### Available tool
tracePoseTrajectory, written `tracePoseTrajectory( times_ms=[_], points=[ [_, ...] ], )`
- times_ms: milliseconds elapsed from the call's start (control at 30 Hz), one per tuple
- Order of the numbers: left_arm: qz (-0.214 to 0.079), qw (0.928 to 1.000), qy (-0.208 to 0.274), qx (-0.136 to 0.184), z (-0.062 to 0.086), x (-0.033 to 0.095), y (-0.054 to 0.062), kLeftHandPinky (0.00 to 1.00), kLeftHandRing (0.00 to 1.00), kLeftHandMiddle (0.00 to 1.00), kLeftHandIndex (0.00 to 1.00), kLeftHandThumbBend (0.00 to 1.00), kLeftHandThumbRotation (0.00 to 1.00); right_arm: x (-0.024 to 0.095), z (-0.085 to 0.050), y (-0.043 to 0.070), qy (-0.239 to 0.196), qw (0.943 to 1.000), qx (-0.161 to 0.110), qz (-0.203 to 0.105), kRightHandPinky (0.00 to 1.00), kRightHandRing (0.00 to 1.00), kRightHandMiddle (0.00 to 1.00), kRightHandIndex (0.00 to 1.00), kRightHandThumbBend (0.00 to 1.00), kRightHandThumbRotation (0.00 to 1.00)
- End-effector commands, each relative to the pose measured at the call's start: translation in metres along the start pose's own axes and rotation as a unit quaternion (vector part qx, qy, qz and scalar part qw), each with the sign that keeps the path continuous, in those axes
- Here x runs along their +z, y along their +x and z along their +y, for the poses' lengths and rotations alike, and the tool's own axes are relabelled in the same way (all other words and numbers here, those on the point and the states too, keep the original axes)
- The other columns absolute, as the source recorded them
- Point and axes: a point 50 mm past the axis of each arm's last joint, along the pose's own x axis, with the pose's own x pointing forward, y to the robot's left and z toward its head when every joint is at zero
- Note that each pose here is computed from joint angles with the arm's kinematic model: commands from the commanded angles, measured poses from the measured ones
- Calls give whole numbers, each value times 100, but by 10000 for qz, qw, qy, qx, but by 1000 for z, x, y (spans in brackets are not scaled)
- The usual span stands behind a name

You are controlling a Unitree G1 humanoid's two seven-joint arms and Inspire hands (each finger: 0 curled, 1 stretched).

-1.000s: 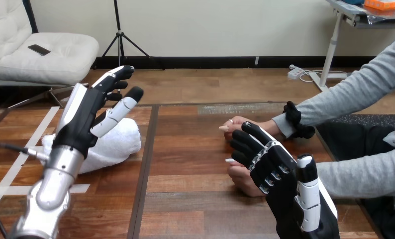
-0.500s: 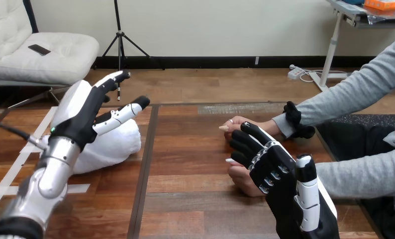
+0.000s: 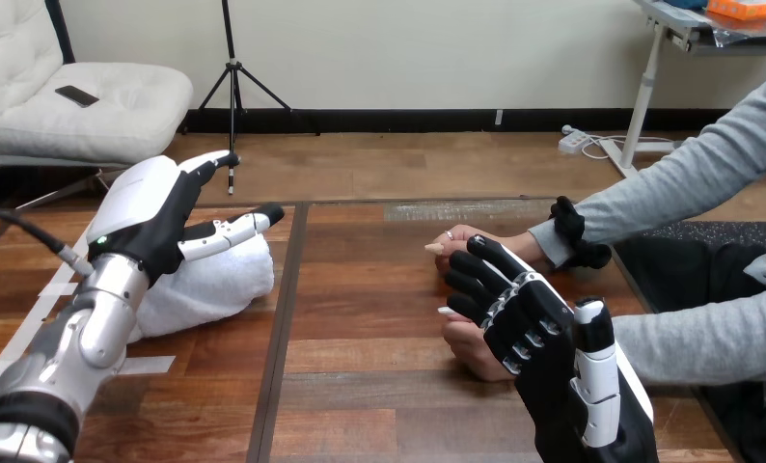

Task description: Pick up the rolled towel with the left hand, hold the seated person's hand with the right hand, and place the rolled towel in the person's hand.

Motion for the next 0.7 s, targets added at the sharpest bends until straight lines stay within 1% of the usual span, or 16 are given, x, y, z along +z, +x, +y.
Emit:
tracePoseTrajectory(
  times_ms=[0, 267, 400, 667],
  points=[
    [-188, 9985, 407, 307, 27, 18, 21, 77, 88, 90, 87, 66, 81, 10, -1, 17, -86, 9990, 99, -431, 89, 89, 87, 87, 66, 100],
    [50, 9975, 692, 148, 25, 18, 27, 82, 89, 90, 87, 66, 81, 10, -1, 17, -66, 9990, 90, -429, 89, 89, 87, 87, 67, 100],
    [168, 9970, 756, 87, 24, 19, 29, 85, 89, 90, 87, 67, 79, 9, -1, 18, -58, 9991, 81, -418, 89, 89, 87, 87, 68, 100],
    [414, 9960, 796, -38, 22, 19, 32, 86, 90, 90, 88, 68, 77, 9, -1, 17, -32, 9991, 98, -421, 89, 89, 87, 87, 69, 100]
  ],
)
